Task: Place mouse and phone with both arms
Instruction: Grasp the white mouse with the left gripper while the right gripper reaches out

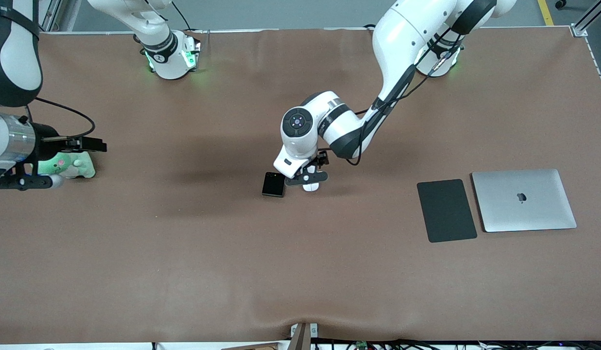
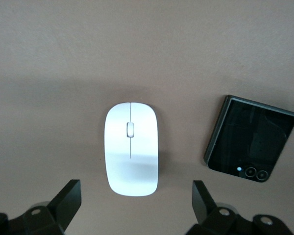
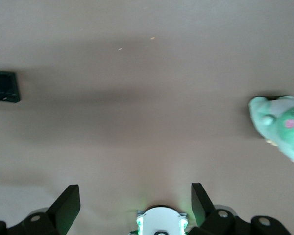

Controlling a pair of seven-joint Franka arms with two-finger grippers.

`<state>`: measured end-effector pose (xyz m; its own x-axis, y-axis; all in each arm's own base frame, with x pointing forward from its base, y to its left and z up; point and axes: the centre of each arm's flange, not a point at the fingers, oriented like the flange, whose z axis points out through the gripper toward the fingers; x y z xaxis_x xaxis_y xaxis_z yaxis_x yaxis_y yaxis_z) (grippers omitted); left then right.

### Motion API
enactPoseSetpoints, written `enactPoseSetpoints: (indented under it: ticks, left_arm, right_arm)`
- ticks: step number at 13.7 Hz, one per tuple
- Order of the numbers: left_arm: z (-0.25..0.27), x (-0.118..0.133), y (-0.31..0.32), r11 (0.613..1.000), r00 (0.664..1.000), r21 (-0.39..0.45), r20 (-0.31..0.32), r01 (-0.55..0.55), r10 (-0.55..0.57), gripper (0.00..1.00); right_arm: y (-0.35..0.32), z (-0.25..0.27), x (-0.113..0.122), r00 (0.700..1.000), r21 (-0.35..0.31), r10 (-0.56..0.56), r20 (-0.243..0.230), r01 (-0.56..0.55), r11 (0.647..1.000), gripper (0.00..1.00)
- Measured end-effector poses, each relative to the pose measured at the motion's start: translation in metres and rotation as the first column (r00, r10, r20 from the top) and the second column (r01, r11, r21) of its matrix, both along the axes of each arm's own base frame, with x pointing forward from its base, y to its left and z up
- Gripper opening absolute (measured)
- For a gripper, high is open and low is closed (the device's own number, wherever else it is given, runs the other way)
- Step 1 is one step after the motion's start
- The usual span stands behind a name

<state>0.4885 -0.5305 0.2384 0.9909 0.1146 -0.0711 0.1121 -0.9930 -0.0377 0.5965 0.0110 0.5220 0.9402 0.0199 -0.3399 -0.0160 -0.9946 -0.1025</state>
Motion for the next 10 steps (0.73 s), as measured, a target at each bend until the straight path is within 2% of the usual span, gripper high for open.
enactPoseSetpoints:
  ticks: [2, 8, 10]
  left_arm:
    - [-0.007, 0.0, 0.001, 1.0, 1.0, 0.013, 0.002, 0.007, -0.007, 1.0]
    - [-0.036, 0.0, 0.005, 0.999, 1.0, 0.041, 0.002, 0.025, -0.025, 1.0]
    - [-0.05, -0.003, 0.005, 0.999, 1.0, 0.045, -0.008, 0.026, -0.025, 1.0]
  right_arm:
    - [0.012, -0.008, -0.001, 1.0, 0.04, 0.006, -0.016, -0.005, 0.999, 1.0]
    - [0.021, -0.027, 0.006, 0.999, 0.069, 0.001, -0.033, 0.001, 0.998, 1.0]
    - [0.027, -0.034, 0.011, 0.999, 0.125, -0.014, -0.035, 0.019, 0.992, 1.0]
